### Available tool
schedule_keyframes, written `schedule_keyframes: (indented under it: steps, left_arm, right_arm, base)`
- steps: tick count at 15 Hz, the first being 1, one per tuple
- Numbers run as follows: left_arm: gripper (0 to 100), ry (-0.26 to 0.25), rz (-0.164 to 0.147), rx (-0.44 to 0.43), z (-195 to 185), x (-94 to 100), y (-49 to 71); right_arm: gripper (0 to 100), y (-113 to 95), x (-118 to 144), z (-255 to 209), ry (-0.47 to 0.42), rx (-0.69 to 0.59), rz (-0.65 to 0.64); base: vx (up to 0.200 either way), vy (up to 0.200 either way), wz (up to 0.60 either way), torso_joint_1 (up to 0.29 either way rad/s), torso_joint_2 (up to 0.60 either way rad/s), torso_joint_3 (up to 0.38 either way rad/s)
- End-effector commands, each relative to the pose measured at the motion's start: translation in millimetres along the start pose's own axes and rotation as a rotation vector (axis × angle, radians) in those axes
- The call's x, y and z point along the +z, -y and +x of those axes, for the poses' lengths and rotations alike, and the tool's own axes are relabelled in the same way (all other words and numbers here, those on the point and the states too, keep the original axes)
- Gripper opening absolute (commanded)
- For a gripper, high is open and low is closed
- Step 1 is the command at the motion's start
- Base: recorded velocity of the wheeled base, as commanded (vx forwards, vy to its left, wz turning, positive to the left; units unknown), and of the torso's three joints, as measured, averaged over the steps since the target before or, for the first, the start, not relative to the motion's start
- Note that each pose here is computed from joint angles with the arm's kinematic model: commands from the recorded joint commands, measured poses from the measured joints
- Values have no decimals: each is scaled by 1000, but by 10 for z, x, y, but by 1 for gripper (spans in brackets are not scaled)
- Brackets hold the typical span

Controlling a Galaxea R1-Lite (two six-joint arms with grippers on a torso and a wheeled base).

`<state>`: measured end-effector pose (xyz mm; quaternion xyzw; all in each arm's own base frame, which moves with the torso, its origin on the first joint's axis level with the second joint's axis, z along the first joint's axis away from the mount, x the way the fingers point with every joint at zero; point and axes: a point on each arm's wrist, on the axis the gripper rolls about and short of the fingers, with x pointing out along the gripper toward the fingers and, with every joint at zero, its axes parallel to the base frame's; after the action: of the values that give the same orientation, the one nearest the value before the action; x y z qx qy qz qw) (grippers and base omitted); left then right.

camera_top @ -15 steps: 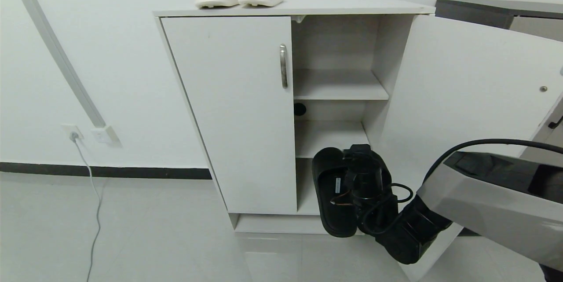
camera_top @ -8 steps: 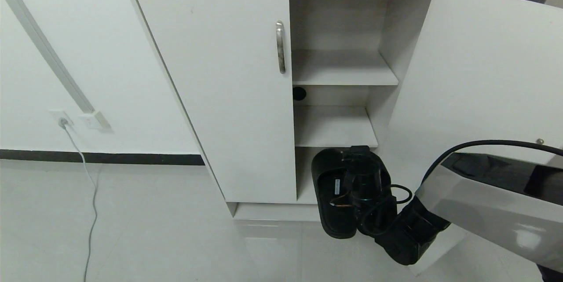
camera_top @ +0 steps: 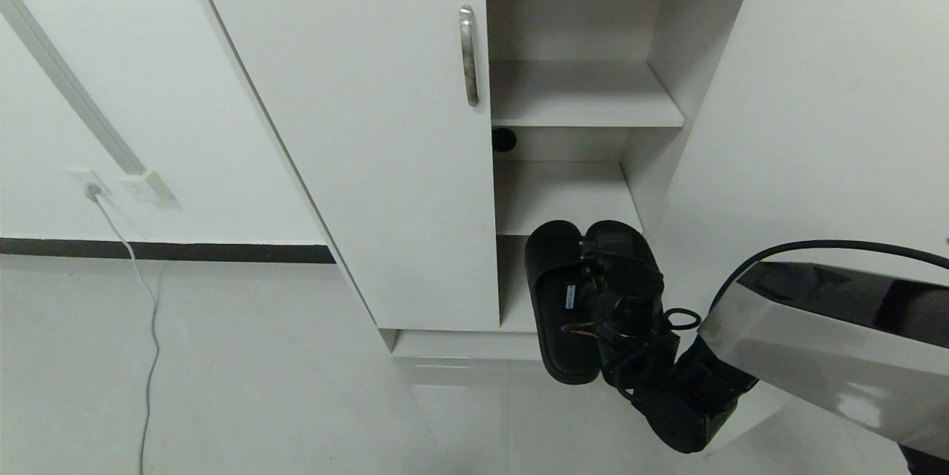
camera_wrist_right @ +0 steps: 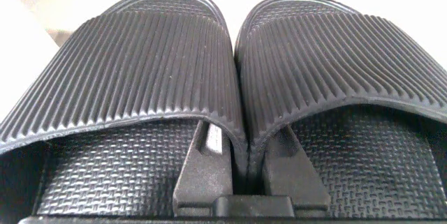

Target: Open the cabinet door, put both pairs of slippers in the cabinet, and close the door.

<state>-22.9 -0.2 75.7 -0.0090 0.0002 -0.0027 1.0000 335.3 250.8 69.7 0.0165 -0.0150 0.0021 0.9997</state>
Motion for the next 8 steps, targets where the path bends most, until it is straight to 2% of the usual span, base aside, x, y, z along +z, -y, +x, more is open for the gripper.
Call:
schedule_keyframes:
  steps: [1,5,8]
  left_arm:
    - [0,-1,0,1,1,1,0]
    - [0,-1,0,1,1,1,0]
    - [0,-1,0,-1,1,1,0]
  right_arm:
    - [0,7,-46,-14,-7,4,-18]
    - [0,5,-124,-12,-24,8,-31]
    - [0,4,-115,-10,-22,7,-29]
  base:
    - [0,0,0,0,0,0]
    - [0,0,0,0,0,0]
    - [200,0,0,2,2,1]
